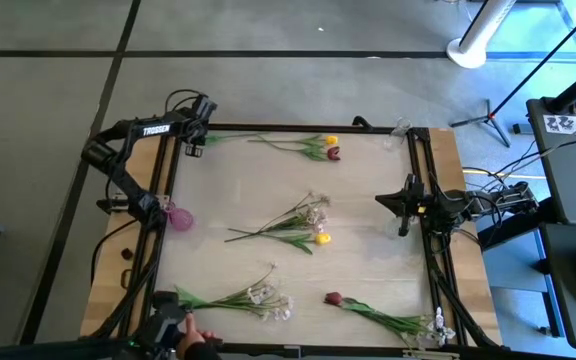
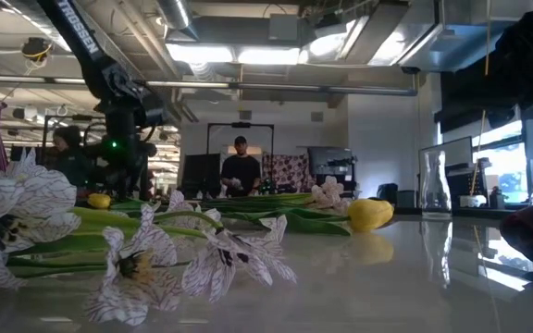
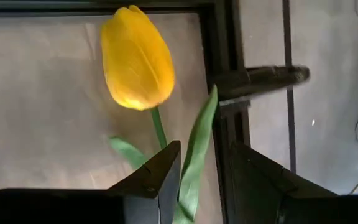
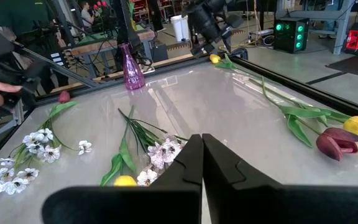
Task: Sort flowers into vase by color
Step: Put the top left yellow flower into the top transparent vase
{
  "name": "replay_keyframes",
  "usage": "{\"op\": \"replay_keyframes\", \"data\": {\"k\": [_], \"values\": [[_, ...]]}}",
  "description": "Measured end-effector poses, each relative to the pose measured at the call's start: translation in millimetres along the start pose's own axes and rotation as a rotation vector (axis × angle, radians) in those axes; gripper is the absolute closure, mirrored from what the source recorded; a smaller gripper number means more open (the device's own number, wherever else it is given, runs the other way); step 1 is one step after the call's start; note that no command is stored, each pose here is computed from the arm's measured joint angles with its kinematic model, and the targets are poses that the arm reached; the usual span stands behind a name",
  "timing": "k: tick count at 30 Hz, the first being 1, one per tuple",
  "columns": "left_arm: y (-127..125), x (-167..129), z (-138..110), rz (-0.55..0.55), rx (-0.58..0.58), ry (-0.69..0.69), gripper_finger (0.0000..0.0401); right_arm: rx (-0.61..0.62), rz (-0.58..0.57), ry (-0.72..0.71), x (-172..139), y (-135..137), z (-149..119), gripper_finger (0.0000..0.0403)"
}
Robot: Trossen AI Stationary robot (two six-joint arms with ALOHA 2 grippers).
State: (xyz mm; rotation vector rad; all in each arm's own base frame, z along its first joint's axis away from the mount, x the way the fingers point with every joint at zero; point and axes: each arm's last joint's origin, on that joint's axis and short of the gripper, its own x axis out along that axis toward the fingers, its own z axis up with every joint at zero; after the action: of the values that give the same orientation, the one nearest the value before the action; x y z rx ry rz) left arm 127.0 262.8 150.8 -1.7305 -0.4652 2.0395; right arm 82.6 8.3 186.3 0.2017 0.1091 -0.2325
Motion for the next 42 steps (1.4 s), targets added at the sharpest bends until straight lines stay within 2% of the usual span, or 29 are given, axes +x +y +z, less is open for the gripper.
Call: {"op": "replay_keyframes", "data": {"k": [6, 13, 15, 19, 23, 26, 30, 33, 36, 39, 42], "values": [[1, 9, 4, 0.040, -0.140, 0.015, 0.0272, 0.000, 0.000, 0.000, 0, 0, 0, 0.0402], [7, 12, 4, 0.151, -0.185, 0.086, 0.0315, 0.000, 0.000, 0.000, 0, 0, 0, 0.0402], [10, 10, 2, 0.175, -0.151, 0.101, 0.0336, 0.000, 0.000, 0.000, 0, 0, 0, 0.0402], [14, 6, -6, 0.198, -0.003, 0.171, 0.0385, 0.000, 0.000, 0.000, 0, 0, 0, 0.0402], [27, -13, -23, 0.227, 0.332, 0.294, 0.0396, 0.000, 0.000, -0.001, 0, 0, 0, 0.0402], [39, -29, -32, 0.255, 0.498, 0.323, 0.0399, 0.000, 0.000, 0.000, 0, 0, 0, 0.0402], [46, -57, -45, 0.164, 0.701, 0.398, 0.0400, 0.000, 0.000, 0.000, 0, 0, 0, 0.0402], [49, -82, -51, 0.068, 0.748, 0.415, 0.0400, 0.000, 0.000, 0.000, 0, 0, 0, 0.0402], [52, -111, -51, -0.052, 0.792, 0.431, 0.0400, 0.000, 0.000, 0.000, 0, 0, 0, 0.0402], [61, -140, -46, -0.146, 0.935, 0.475, 0.0400, 0.000, 0.000, 0.000, 0, 0, 0, 0.0402], [74, -164, -33, -0.186, 1.056, 0.490, 0.0401, 0.000, 0.000, 0.000, 0, 0, 0, 0.0402]]}}
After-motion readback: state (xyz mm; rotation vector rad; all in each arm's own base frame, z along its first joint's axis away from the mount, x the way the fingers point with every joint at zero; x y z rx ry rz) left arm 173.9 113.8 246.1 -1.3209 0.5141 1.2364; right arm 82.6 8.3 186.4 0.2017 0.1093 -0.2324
